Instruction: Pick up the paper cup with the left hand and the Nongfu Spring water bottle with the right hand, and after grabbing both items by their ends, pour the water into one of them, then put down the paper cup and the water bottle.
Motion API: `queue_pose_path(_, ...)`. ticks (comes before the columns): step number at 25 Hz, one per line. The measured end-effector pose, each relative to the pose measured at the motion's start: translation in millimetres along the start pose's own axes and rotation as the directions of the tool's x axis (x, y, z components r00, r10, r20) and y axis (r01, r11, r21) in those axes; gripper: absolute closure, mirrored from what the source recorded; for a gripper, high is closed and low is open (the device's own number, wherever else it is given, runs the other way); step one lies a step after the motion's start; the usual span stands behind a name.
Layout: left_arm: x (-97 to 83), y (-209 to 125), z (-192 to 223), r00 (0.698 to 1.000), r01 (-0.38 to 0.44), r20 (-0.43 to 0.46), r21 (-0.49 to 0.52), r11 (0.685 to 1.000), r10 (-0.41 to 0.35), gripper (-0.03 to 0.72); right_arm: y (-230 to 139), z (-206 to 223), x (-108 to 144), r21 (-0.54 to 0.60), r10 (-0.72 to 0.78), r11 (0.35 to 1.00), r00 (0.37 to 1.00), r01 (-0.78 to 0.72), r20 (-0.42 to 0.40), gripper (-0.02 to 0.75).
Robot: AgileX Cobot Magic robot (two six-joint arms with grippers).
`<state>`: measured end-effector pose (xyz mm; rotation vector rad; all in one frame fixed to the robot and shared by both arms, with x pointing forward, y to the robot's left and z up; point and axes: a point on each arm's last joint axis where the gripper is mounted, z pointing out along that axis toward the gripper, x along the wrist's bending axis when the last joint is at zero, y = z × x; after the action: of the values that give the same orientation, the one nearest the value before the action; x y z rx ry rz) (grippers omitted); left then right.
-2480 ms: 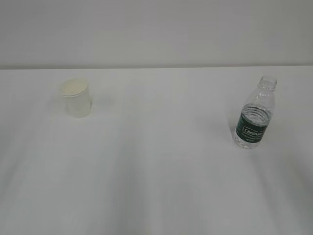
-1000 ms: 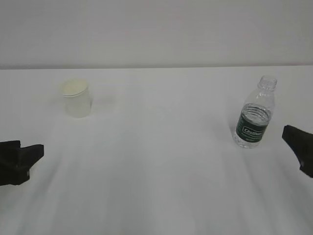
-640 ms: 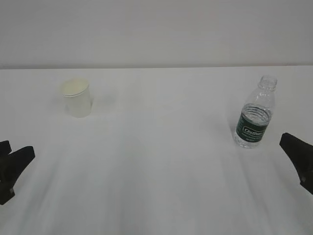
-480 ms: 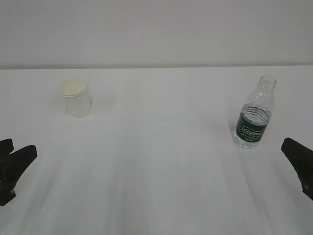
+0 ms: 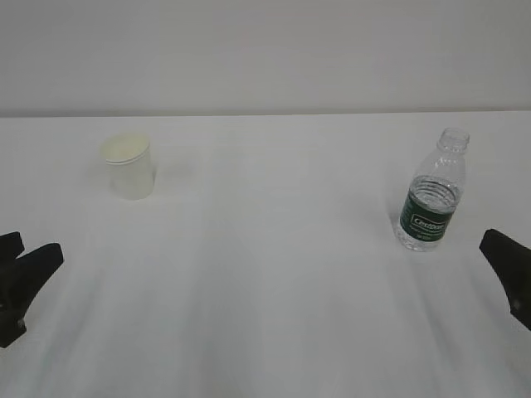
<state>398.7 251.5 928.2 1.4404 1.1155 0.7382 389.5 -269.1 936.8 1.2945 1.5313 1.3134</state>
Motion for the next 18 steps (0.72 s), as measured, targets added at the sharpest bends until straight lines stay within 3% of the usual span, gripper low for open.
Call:
queue_pose_path(4, 0.3, 0.1, 0.0, 1.0, 0.002, -0.004, -0.001, 1.0, -0.002, 0.251, -8.5, 7.0, -1.1, 0.032, 0.016, 0.999, 1.0, -0.016, -0.001, 0.151)
queue_pose_path(10, 4.0, -7.6, 3.0, 0.999, 0.024, -0.033, 0.043, 0.999, -0.022, 0.091, -26.1, 17.3, -3.3, 0.1, 0.015, 0.995, 1.0, -0.015, 0.002, 0.152)
queue_pose_path(18, 7.2, -21.8, 10.0, 0.998, 0.044, -0.048, 0.129, 0.991, -0.038, 0.069, -40.4, 20.9, -6.5, 0.184, 0.018, 0.983, 0.999, -0.023, 0.029, 0.151)
